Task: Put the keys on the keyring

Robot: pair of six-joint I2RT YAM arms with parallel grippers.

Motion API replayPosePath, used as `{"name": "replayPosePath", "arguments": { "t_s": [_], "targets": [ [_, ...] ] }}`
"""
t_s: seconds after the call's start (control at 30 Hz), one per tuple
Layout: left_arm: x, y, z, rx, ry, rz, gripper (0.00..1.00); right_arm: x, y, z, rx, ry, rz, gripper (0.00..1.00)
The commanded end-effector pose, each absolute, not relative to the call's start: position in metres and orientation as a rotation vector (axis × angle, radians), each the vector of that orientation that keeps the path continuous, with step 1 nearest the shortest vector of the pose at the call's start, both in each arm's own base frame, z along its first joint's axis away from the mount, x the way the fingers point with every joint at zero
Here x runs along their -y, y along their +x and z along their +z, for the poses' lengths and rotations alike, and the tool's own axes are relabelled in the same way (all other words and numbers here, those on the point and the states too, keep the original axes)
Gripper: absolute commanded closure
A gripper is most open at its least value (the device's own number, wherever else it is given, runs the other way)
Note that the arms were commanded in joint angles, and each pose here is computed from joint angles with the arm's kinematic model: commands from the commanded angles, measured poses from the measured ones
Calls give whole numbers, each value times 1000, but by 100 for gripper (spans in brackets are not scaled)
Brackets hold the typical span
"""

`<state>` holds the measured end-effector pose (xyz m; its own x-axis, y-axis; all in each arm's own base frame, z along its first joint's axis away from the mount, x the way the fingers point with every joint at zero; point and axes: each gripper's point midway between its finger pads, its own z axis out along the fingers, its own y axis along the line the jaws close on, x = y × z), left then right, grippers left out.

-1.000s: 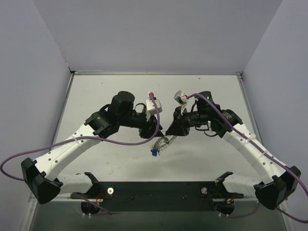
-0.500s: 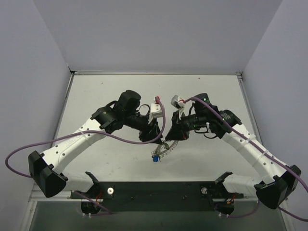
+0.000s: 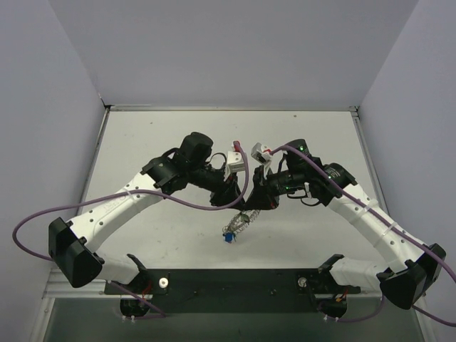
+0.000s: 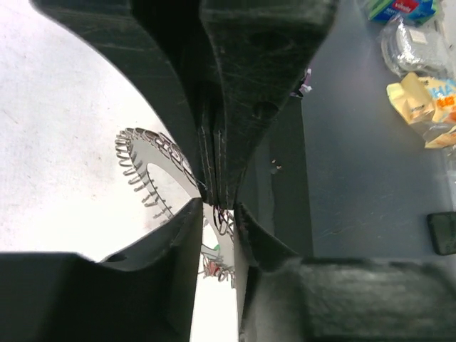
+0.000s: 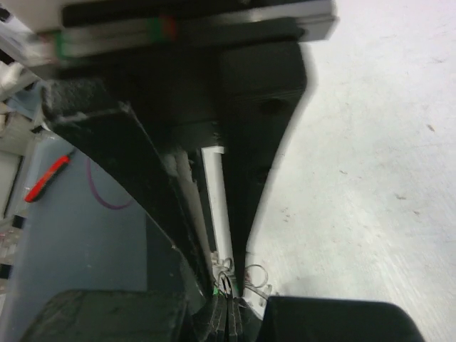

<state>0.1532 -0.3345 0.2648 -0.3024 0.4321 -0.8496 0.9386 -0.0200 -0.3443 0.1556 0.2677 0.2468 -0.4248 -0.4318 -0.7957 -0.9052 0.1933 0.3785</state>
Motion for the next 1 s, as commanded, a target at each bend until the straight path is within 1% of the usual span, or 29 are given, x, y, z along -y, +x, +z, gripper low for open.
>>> {"name": "replayPosePath", "arguments": {
  "t_s": [0.0, 0.07, 0.2, 0.23, 0.3, 0.37, 0.47, 0.5, 0.57, 0.6, 0.63, 0.8, 0.93, 0.97],
  "targets": [
    [342, 157, 274, -1691, 1436, -1307, 84, -275, 153, 278, -1796, -1281, 1200, 100],
    [341, 157, 270, -1707, 1449, -1304, 89, -274, 155, 278, -1795, -1276, 1184, 100],
    [341, 155, 267, -1708, 1466, -1316, 89, -273, 159, 279, -1791, -1263, 1160, 100],
    [341, 153, 267, -1711, 1465, -1325, 86, -273, 159, 280, -1792, -1259, 1158, 100],
    [343, 152, 268, -1701, 1467, -1327, 76, -273, 160, 280, -1787, -1254, 1155, 100],
    [343, 154, 268, -1699, 1465, -1319, 71, -273, 161, 282, -1782, -1251, 1149, 100],
    [343, 153, 268, -1697, 1468, -1323, 71, -273, 162, 282, -1781, -1246, 1143, 100],
    [343, 152, 268, -1697, 1468, -1327, 73, -273, 162, 282, -1780, -1245, 1141, 100],
    [344, 150, 269, -1689, 1474, -1340, 84, -273, 162, 282, -1778, -1242, 1140, 100],
    [344, 150, 269, -1691, 1473, -1347, 90, -273, 163, 282, -1778, -1240, 1137, 100],
    [345, 148, 269, -1686, 1477, -1360, 100, -273, 162, 283, -1775, -1239, 1138, 100],
    [350, 144, 273, -1657, 1469, -1381, 100, -272, 169, 283, -1785, -1201, 1103, 100],
    [355, 147, 280, -1633, 1382, -1380, 100, -271, 179, 289, -1759, -1118, 1066, 100],
    [359, 152, 288, -1592, 1353, -1360, 100, -271, 180, 291, -1754, -1102, 1062, 100]
  ]
}}
